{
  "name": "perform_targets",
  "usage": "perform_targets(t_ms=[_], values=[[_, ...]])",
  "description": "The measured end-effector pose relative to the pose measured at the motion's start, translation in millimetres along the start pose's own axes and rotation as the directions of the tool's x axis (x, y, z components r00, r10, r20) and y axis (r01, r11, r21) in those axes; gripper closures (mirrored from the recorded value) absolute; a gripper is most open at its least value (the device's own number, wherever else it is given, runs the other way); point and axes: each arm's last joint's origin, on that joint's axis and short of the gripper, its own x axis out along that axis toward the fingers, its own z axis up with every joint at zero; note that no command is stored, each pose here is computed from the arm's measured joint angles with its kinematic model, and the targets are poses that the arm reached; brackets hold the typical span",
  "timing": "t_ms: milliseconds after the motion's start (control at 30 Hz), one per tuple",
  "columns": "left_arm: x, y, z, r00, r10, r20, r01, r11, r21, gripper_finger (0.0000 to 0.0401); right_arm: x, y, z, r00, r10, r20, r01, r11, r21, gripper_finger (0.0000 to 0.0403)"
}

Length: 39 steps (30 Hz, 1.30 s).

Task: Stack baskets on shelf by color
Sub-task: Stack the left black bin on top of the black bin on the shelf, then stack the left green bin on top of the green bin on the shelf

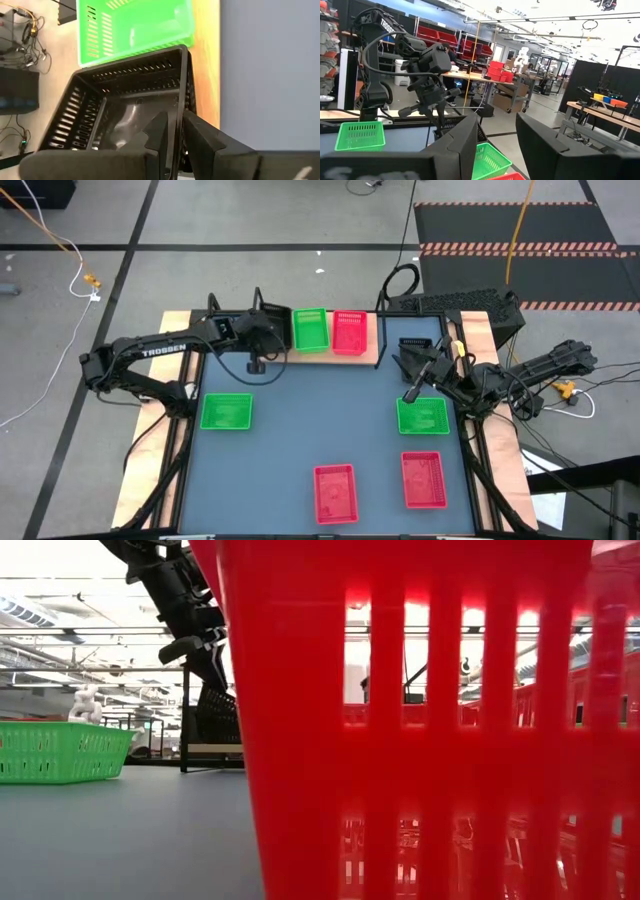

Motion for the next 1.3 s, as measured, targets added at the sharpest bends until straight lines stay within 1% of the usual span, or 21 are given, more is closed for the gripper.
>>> perform_targets(t_ms=[200,533,700,800,967,1067,1133,1233,1300], values=[[0,0,0,1.000,0.001,0.000,-0.001,1.000,-0.002,0.0336,0,0,0,1.000,0.000,0.000,0.000,1.000,0.000,0.0273],[6,-8,-8,0.998,-0.035,-0.046,0.035,0.999,0.014,0.0336,0,0,0,1.000,0.000,0.000,0.000,1.000,-0.003,0.0273],[6,-9,-7,0.999,-0.026,-0.040,0.027,0.999,0.040,0.0337,0,0,0,1.000,0.000,0.000,0.000,1.000,-0.003,0.0273],[6,-8,-6,0.999,-0.004,-0.046,0.006,0.999,0.040,0.0352,0,0,0,1.000,0.000,0.000,0.000,1.000,-0.006,0.0273],[6,-8,-5,0.999,0.006,-0.034,-0.005,0.999,0.040,0.0395,0,0,0,1.000,0.000,0.000,0.000,1.000,-0.007,0.0273],[3,-10,0,1.000,0.018,0.004,-0.018,0.999,0.034,0.0391,0,0,0,1.000,0.000,0.000,0.000,1.000,-0.006,0.0273],[0,-12,9,0.997,0.041,0.069,-0.042,0.999,0.012,0.0382,0,0,0,1.000,0.000,0.000,0.000,1.000,-0.007,0.0273],[-3,-18,23,0.984,0.064,0.166,-0.055,0.997,-0.060,0.0371,0,0,1,1.000,-0.001,0.004,0.002,1.000,-0.001,0.0273],[-6,-24,33,0.971,0.068,0.229,-0.054,0.996,-0.066,0.0363,0,0,1,1.000,-0.003,0.008,0.003,1.000,0.004,0.0273]])
